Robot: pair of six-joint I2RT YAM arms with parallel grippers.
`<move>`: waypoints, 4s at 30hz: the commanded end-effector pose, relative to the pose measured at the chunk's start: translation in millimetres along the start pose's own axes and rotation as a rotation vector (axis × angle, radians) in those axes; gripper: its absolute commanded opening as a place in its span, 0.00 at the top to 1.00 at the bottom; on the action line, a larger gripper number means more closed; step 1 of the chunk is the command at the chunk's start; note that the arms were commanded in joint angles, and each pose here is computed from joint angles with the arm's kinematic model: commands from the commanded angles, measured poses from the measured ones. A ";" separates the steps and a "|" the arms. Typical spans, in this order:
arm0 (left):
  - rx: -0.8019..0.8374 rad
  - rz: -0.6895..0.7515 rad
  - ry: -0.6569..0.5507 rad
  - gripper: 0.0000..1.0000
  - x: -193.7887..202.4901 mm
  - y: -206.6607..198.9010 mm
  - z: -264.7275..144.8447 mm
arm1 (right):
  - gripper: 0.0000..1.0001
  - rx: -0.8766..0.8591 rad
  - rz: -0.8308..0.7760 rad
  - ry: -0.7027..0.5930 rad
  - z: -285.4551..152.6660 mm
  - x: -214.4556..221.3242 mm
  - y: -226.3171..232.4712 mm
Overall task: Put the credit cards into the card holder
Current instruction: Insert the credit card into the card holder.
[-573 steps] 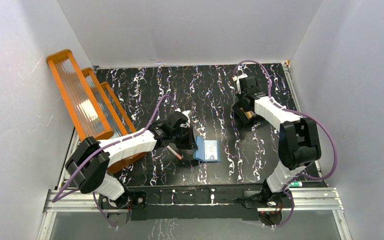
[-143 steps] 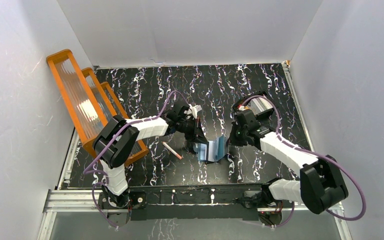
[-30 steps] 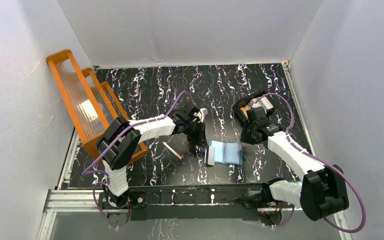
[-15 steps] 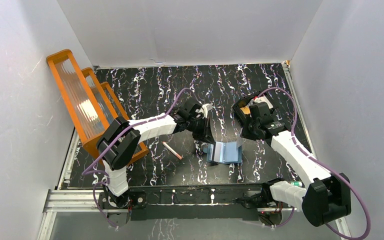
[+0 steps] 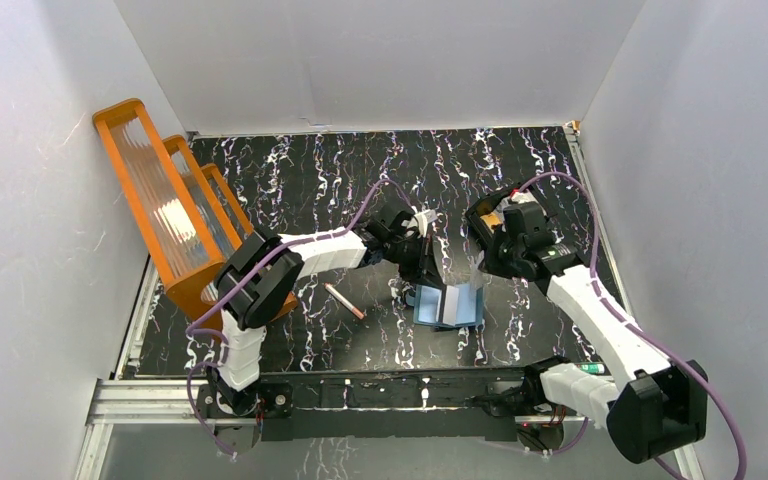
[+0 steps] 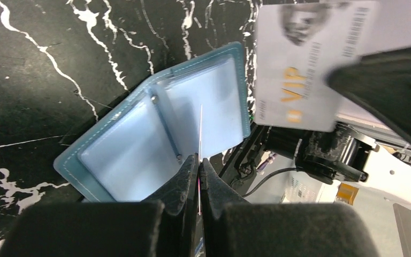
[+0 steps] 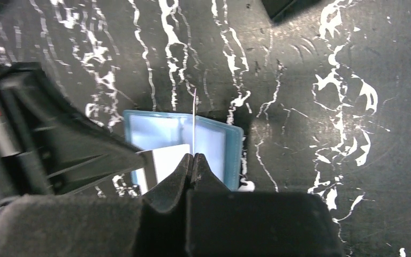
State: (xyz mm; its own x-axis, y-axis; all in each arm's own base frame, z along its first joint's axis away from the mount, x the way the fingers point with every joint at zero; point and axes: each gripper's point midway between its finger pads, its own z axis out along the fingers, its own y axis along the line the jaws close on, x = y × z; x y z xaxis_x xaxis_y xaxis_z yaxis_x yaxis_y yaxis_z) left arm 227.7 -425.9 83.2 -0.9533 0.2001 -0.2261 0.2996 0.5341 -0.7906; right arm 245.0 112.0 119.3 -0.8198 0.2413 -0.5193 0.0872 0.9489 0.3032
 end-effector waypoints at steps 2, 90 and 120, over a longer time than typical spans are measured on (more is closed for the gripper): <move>0.022 0.018 0.011 1.00 -2.7 -8.1 2.2 | 1.00 -0.146 0.059 -0.073 -19.4 -21.0 31.3; -0.362 -0.060 0.056 1.00 42.7 84.7 -55.5 | 1.00 -0.476 0.244 0.111 58.3 92.4 15.5; -0.360 -0.080 0.080 1.00 48.6 99.9 -41.6 | 1.00 -0.444 0.419 0.084 67.5 101.5 6.2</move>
State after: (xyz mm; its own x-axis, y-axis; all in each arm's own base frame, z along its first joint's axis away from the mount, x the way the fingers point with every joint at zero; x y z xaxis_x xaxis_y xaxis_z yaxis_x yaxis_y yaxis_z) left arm 217.4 -335.9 31.2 -0.9683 0.1973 -0.1534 0.2498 0.7837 -0.5687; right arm 201.1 160.4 26.2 -0.8034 0.5521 -0.2230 0.1615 0.5626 0.8108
